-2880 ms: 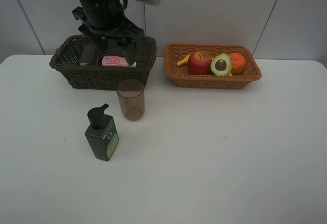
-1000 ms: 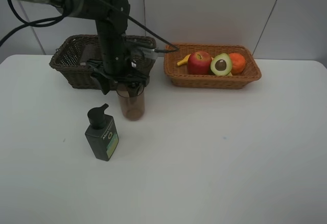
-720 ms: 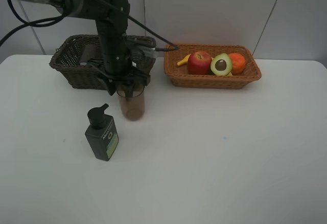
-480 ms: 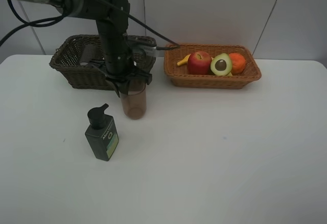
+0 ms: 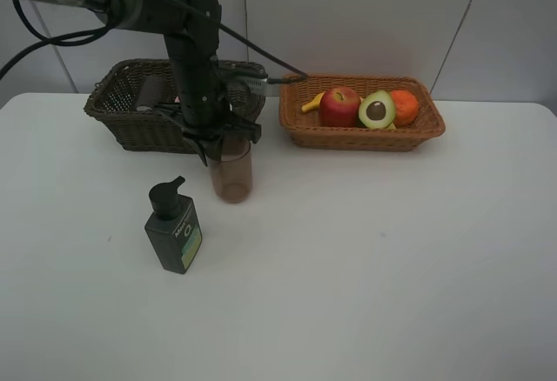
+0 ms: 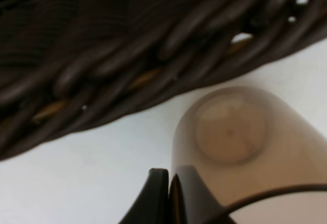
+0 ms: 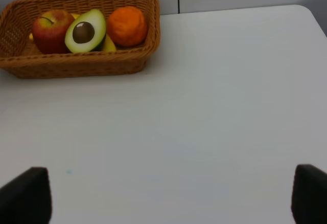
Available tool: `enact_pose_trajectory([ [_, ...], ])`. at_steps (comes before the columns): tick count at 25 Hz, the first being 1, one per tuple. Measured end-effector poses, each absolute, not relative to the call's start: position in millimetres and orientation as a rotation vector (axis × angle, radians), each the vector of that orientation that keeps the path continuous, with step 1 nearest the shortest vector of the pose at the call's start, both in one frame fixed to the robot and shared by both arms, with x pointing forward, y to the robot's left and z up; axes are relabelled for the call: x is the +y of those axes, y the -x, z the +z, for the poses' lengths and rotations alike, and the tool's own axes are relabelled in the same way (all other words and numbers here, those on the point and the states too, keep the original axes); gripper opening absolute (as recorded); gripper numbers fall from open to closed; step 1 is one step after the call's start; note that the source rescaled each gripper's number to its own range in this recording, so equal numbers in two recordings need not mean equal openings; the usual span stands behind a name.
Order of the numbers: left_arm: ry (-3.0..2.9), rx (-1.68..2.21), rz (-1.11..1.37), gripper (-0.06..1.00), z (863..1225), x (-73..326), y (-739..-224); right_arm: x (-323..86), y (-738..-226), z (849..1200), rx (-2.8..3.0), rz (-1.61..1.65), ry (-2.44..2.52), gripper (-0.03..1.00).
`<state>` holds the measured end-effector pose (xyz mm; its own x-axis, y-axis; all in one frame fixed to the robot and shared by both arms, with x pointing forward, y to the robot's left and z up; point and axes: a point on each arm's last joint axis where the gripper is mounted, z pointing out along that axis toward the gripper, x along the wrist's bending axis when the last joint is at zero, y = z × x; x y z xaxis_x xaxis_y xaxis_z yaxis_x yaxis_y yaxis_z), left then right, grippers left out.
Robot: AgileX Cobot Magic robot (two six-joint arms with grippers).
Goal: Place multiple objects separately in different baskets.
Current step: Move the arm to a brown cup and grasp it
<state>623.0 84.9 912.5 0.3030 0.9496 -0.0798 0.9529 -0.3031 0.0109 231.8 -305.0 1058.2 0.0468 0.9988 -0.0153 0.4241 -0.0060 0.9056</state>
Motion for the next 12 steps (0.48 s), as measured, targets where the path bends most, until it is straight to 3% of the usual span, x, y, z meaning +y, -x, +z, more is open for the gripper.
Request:
enact_pose_trajectory([
  [12,-2.478,1.827,-0.150,0.00,930,80,-626,-305,-232,1058,1.486,0.929,-1.542,1.00],
])
